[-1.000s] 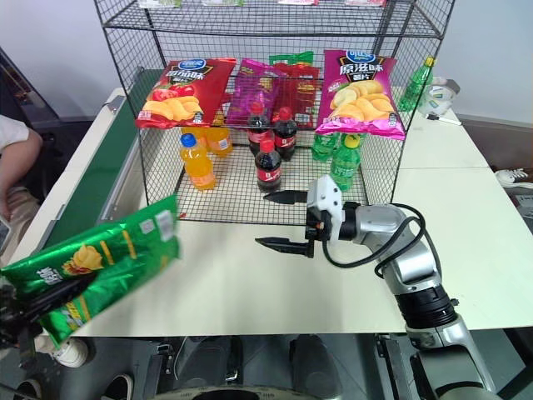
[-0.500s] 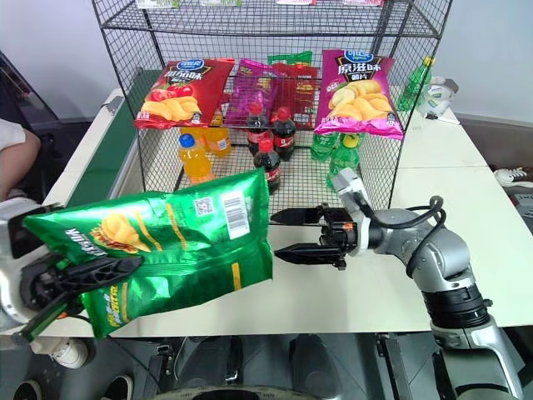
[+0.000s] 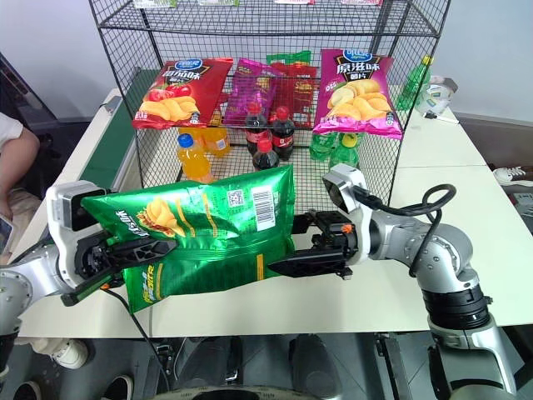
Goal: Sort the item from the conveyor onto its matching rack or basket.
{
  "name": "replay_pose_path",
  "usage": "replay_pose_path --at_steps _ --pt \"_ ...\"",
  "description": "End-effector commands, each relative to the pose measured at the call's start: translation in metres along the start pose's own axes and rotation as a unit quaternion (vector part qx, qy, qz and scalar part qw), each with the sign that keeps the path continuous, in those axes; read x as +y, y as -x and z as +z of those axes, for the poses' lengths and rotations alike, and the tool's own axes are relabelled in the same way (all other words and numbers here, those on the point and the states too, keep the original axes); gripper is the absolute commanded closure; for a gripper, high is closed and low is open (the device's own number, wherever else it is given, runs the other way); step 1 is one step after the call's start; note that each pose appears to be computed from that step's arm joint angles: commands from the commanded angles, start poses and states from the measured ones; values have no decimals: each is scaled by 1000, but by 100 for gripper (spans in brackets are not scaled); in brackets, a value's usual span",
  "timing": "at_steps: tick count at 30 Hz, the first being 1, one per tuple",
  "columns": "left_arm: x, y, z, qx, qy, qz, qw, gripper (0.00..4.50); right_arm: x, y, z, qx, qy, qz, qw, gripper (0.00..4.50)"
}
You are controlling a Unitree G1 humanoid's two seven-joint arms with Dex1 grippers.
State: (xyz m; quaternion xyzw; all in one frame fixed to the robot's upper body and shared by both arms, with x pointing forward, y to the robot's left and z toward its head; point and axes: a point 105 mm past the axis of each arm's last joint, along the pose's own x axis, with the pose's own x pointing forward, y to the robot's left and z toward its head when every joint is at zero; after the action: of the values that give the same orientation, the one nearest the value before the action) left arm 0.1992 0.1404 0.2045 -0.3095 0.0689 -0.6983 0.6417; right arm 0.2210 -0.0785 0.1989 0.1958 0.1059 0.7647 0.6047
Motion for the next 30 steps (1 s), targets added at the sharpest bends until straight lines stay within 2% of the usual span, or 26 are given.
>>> replay_pose_path --at_steps 1,8,11,18,19,20,23,25,27,29,30 --pt "2 -3 0 6 -11 -7 1000 447 0 -6 4 14 25 -3 1000 0" --pt "16 -2 -5 6 -30 11 999 447 1 -12 3 12 12 10 1000 0" --pt "22 -2 -4 3 -53 21 998 450 -2 -13 -1 21 12 4 1000 79" --pt "25 -1 -6 6 -62 23 998 450 -7 -15 -4 21 14 -7 1000 420" --pt "26 1 -9 12 -52 30 998 450 -8 -14 -4 22 17 -13 1000 448" --pt "28 3 -11 18 -41 38 998 450 -9 -13 -4 22 19 -17 999 448" --pt "34 13 -9 18 -64 74 995 361 -12 -10 -2 30 46 -41 998 450" --pt "32 20 -7 15 -62 80 995 268 -14 -9 -1 37 70 -57 995 450" --pt "32 32 -2 6 -74 108 991 172 -20 -5 4 54 148 -106 982 450" --pt "34 44 5 -8 -102 141 985 68 -19 -2 20 38 215 -139 966 450" --pt "33 50 6 -12 -104 151 983 28 -22 -1 30 46 276 -167 945 450"
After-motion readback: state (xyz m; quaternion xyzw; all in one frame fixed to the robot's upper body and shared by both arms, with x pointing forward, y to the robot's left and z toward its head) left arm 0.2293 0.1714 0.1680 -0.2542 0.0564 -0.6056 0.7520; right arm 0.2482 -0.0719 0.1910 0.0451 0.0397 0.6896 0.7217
